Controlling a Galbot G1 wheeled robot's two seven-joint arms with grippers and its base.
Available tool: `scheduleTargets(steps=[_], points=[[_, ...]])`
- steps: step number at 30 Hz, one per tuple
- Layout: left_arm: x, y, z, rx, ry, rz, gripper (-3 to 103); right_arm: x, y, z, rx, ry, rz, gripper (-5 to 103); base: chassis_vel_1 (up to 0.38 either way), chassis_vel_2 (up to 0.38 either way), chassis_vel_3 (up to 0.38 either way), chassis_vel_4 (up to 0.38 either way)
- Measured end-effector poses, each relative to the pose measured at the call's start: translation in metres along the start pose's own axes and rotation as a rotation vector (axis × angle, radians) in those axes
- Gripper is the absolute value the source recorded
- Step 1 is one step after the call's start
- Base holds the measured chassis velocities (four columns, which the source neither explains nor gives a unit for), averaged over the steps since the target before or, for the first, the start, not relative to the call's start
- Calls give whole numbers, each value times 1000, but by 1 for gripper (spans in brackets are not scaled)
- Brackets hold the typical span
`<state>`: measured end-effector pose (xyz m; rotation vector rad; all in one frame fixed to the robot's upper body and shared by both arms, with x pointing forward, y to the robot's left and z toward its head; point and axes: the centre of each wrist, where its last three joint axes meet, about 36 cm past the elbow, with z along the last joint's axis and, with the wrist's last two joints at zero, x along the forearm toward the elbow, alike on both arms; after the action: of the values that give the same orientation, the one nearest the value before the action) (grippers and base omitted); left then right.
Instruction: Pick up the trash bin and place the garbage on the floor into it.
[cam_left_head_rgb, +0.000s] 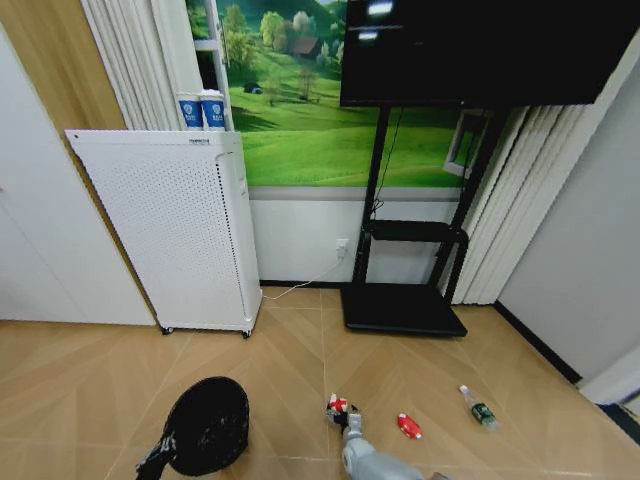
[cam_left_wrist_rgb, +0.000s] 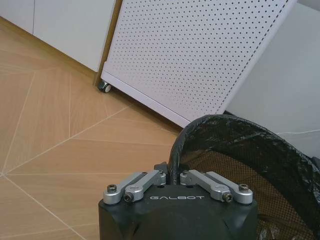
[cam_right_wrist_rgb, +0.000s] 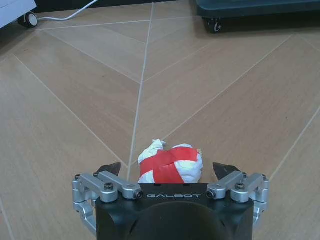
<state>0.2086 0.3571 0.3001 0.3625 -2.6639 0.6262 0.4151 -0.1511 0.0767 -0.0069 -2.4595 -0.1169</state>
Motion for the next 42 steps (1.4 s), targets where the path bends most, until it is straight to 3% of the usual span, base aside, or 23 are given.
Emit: scheduleTargets(steps=[9,11,14,22,29,30,35,39,42], points=[[0,-4,0,-2,-3,11,7,-3,8,-2,-25,17,-12,99,0,0,0,0],[-1,-4,0,-3,-4,10,7,-2,6,0,-20,19,-10,84,0,0,0,0],[-1,-4,0,-3,-4,9,7,-2,4,0,-18,18,-7,79,0,0,0,0],[-2,0,3,-7,1,3,7,-2,2,-1,-11,6,-6,46,0,0,0,0],[-2,0,4,-7,1,2,7,-2,3,0,-9,0,-9,42,0,0,0,0],[-3,1,3,-8,1,0,7,-2,3,-1,-8,-5,-10,32,0,0,0,0],[-3,2,3,-9,-1,-1,7,-2,2,-2,-9,-14,-12,32,0,0,0,0],[-12,12,-17,-4,-32,-28,7,-9,-3,-37,-35,-136,7,32,0,0,0,0],[-21,12,-33,-10,-51,-28,7,-11,-12,-60,-2,-239,-14,32,0,0,0,0]])
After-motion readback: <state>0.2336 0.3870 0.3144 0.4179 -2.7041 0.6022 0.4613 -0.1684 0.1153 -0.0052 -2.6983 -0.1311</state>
